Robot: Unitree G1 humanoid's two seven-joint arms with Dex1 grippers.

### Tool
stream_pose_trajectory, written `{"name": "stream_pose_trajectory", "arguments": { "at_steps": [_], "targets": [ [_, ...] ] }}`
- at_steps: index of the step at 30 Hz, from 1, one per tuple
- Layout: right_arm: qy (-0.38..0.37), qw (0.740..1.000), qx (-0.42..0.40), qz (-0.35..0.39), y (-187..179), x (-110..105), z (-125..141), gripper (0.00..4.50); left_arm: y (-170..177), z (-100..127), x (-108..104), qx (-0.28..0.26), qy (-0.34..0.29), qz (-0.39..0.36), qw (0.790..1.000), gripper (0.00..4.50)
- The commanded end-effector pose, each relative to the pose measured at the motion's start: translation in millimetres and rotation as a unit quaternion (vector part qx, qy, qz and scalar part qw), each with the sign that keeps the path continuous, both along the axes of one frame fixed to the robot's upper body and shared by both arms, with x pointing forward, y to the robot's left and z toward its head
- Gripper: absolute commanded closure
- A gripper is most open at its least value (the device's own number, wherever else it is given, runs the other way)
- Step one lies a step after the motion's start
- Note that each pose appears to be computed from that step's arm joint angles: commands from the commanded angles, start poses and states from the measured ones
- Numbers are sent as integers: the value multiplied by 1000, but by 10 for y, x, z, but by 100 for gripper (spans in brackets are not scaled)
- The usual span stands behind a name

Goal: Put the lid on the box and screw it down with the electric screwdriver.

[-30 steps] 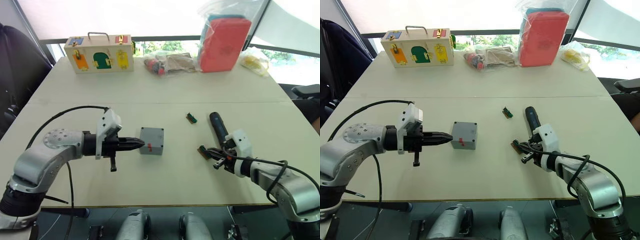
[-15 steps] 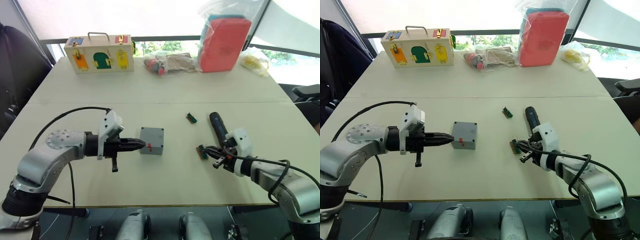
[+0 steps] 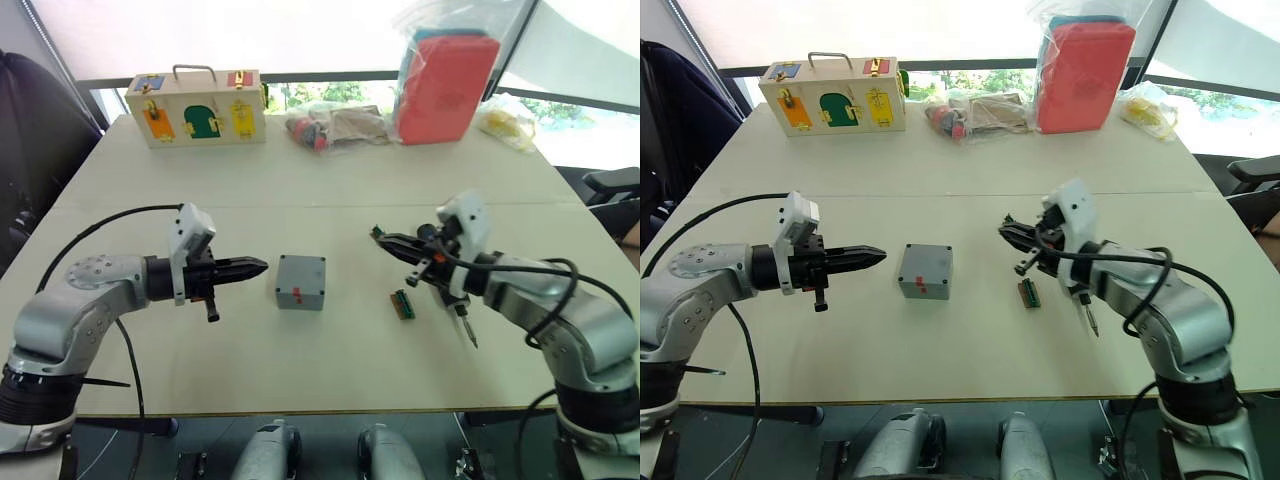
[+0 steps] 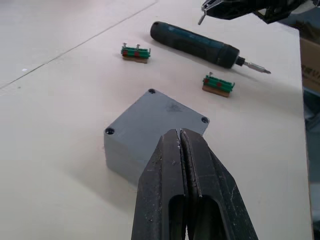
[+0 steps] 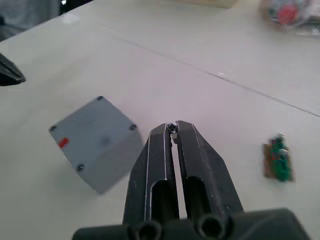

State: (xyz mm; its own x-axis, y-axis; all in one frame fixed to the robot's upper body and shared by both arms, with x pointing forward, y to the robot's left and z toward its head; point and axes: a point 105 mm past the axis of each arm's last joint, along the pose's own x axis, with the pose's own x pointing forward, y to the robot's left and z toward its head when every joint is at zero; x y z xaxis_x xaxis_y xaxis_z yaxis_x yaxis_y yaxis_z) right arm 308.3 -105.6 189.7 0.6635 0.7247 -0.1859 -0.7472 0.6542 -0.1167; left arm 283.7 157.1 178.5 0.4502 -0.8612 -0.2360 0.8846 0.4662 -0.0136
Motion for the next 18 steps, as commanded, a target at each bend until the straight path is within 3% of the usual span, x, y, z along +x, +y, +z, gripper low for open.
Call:
{"name": "stream_pose_trajectory", "arguments": {
  "at_steps": [1,18],
  "targets": [
    [-14,999,6,29,203,112,-15,440,55,32,-57,4,-8,15,1000,450],
    [-14,996,-3,90,505,248,-186,440,48,-14,-166,10,-3,34,999,450]
  ]
}}
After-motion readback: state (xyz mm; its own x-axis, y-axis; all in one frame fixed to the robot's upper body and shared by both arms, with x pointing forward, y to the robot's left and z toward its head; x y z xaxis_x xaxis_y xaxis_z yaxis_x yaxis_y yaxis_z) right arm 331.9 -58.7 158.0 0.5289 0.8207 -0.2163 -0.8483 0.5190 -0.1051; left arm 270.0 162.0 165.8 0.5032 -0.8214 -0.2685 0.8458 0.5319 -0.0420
